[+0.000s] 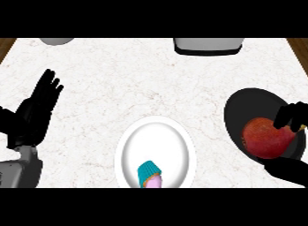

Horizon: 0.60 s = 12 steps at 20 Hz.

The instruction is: Pick the pear from the plate and place it in the pan

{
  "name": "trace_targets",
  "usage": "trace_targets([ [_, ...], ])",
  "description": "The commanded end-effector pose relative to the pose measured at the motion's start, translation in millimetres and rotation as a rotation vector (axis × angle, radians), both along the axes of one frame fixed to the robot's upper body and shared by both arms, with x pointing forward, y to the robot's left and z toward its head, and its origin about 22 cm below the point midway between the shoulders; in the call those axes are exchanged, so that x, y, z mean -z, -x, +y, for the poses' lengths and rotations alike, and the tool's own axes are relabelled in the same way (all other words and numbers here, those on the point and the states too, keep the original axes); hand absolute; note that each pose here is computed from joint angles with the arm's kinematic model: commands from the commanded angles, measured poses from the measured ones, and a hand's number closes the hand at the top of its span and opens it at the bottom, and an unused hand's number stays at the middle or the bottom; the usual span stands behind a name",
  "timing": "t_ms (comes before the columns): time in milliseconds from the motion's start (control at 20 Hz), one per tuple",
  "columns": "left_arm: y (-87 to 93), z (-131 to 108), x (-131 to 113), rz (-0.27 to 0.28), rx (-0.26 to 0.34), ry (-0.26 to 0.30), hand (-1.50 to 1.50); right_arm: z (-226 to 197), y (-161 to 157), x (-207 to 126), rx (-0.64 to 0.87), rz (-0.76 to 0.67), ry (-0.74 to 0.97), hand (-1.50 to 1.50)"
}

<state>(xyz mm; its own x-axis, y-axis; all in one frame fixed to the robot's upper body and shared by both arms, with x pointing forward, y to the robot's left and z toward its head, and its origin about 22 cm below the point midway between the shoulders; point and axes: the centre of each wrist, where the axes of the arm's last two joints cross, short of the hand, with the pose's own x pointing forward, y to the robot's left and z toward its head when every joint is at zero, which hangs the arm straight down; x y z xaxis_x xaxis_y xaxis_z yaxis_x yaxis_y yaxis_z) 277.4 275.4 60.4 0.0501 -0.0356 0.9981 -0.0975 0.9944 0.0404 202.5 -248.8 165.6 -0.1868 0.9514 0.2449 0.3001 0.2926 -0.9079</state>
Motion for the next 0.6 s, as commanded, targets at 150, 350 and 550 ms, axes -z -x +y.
trace_targets([
  [150,-3.9,-13,-1,-0.002,0.020,0.014,0.00,-87,-47,22,-0.011,0.017,-0.067,1.50],
  [350,-7.6,-10,-6,0.000,0.026,0.001,0.00,-85,-72,80,-0.073,0.089,-0.074,1.50],
  [550,-6.2,-9,-2,-0.005,0.030,-0.001,0.00,-106,-101,97,-0.113,0.112,-0.090,1.50],
])
